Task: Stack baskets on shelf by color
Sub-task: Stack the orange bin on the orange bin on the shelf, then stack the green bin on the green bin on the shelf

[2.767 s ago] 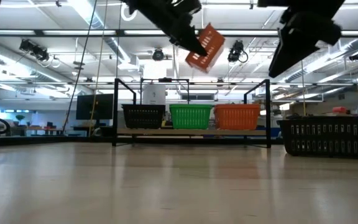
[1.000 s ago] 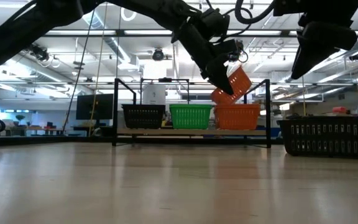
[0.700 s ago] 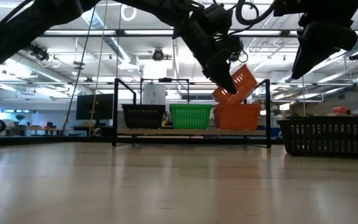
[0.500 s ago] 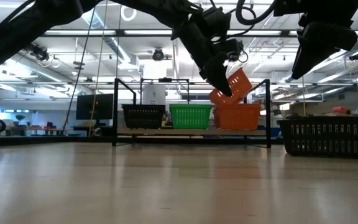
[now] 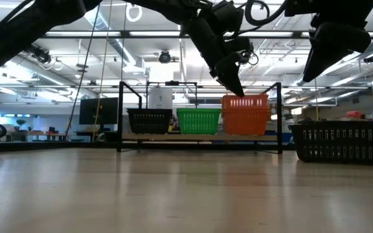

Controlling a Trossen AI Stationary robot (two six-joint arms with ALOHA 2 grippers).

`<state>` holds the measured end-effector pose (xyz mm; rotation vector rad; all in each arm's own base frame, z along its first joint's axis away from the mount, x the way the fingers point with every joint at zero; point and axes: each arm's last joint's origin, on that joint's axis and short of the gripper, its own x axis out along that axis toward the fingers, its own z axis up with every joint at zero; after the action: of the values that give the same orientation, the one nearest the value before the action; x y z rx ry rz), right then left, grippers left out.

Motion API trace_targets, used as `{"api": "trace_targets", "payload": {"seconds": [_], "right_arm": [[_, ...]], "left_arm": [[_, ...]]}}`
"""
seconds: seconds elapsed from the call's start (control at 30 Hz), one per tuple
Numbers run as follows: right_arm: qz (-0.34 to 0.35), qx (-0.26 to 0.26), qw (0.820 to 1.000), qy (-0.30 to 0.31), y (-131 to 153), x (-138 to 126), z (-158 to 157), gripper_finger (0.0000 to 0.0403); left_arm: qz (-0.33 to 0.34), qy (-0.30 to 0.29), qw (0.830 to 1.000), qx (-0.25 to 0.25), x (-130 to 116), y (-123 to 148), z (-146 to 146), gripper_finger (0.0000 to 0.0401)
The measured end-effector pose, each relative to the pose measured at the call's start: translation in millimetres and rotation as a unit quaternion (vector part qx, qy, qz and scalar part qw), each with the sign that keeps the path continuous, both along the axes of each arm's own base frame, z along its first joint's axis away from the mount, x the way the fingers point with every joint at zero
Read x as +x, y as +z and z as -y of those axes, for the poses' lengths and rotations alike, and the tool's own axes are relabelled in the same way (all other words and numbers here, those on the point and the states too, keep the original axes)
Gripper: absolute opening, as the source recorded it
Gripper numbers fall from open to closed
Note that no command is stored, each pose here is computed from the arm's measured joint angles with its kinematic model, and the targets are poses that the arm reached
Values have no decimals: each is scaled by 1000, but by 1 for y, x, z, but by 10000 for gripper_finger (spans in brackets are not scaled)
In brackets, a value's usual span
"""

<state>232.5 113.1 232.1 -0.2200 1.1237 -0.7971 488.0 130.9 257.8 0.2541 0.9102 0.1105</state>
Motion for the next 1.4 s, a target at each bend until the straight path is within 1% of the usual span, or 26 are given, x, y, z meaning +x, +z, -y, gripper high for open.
{"api": "trace_targets", "payload": {"seconds": [0.13,0.3,0.4,0.5,0.57,0.63,0.73,0.8,0.9,0.93,1.0,1.13,1.3,1.4], "right_arm": [[0,0,1000,0,0,0,0,130],[-4,-6,1000,-6,-6,-3,2,130],[-10,-10,1000,-19,-14,-8,5,130],[-21,-7,999,-28,-19,-11,6,130],[-29,-6,999,-34,-19,-13,7,130],[-33,-2,999,-42,-16,-16,6,130],[-2,3,998,-69,-8,-24,5,130],[30,6,996,-84,-1,-31,3,130],[70,16,994,-81,9,-40,0,130],[77,21,994,-77,12,-43,0,130],[85,36,993,-76,17,-46,0,130],[83,63,991,-84,22,-50,1,130],[86,69,990,-85,23,-51,1,130],[93,67,990,-83,22,-50,1,130]], "left_arm": [[1,-4,1000,2,1,0,5,104],[18,-6,1000,6,4,4,6,121],[32,-6,999,10,4,17,6,125],[35,-15,999,19,0,37,6,124],[39,-25,999,29,-3,52,6,121],[47,-29,998,25,-10,66,3,118],[76,-27,997,10,-28,90,-8,115],[105,-25,994,-24,-44,110,-16,110],[153,-47,983,-91,-63,135,-25,98],[163,-55,979,-104,-67,140,-25,93],[173,-68,976,-117,-71,147,-22,81],[172,-86,974,-121,-72,151,-11,58],[168,-104,974,-113,-71,152,-3,37],[210,-108,967,-97,-72,163,-8,27]]}}
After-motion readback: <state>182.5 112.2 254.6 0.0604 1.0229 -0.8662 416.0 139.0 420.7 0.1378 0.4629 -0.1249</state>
